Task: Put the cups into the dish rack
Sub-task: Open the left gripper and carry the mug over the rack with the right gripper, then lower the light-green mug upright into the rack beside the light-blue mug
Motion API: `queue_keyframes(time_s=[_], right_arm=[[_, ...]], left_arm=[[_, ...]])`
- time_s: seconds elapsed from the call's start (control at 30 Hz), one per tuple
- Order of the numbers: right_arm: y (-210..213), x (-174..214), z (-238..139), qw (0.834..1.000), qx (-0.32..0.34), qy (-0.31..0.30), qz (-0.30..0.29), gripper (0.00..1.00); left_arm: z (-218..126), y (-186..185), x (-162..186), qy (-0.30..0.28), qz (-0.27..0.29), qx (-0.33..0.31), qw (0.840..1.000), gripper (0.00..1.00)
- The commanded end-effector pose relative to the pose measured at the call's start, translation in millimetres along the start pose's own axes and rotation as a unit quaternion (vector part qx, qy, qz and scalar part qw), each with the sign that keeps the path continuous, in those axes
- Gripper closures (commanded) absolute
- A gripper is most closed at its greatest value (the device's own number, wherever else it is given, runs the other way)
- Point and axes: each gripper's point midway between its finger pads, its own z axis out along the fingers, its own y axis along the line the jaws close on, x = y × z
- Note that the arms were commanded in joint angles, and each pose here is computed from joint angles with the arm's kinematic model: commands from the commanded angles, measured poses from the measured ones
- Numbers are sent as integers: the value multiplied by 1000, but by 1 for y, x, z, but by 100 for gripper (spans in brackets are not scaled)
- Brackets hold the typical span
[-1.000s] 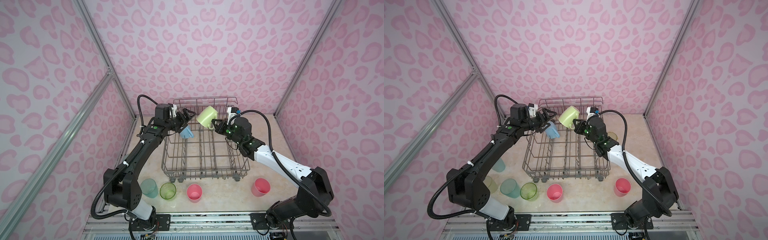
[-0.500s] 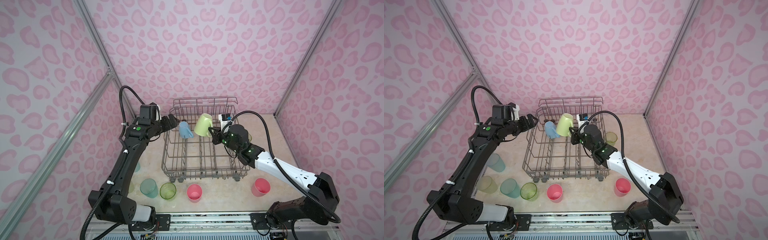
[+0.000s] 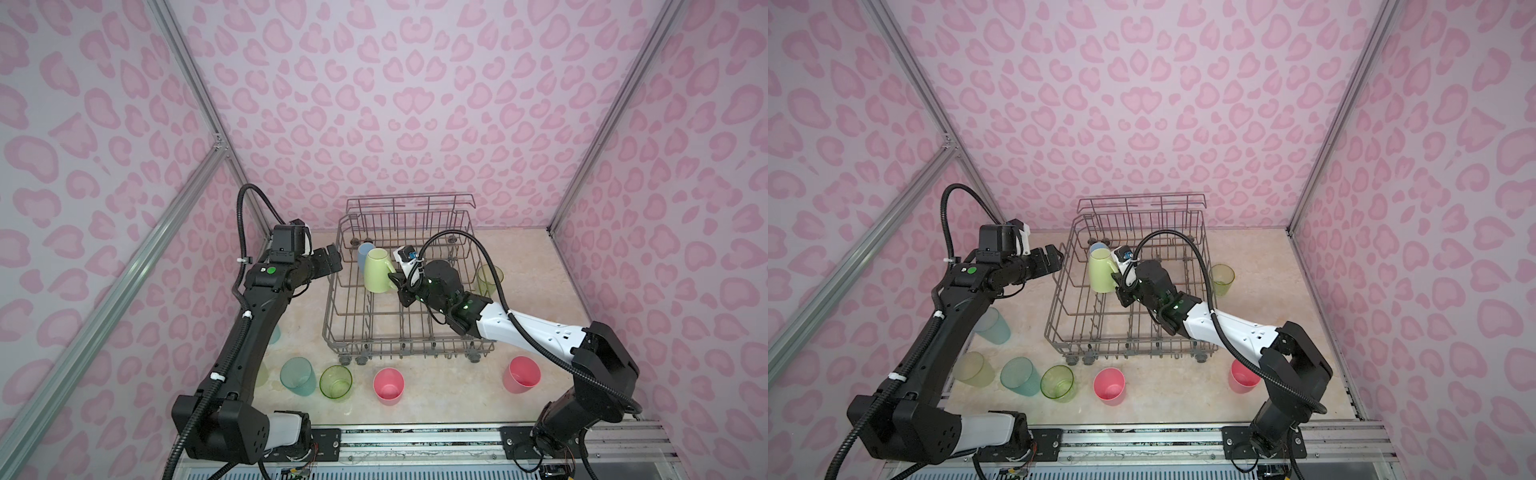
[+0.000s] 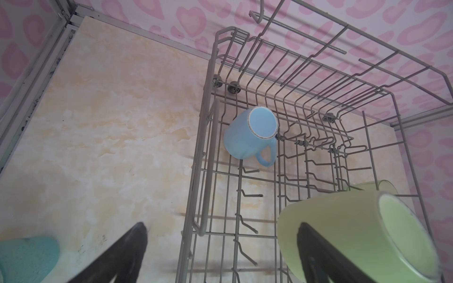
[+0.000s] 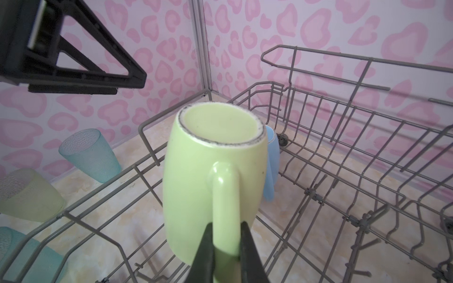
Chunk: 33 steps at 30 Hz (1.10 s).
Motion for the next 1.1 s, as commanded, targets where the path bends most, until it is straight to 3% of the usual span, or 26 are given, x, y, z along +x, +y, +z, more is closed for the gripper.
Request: queue_keyframes(time_s=[0.0, 0.3, 1.07], right_arm=[[0, -26, 7, 998, 3, -60, -26, 100], [2, -8, 34, 998, -1, -49, -48, 100], [4, 42, 53, 997, 1, -4, -72, 100]], left_arm=[[0, 0, -2, -15, 8, 11, 1000, 3], [0, -1, -1, -20, 3, 23, 1000, 3], [10, 3, 3, -7, -11, 22, 1000, 3]])
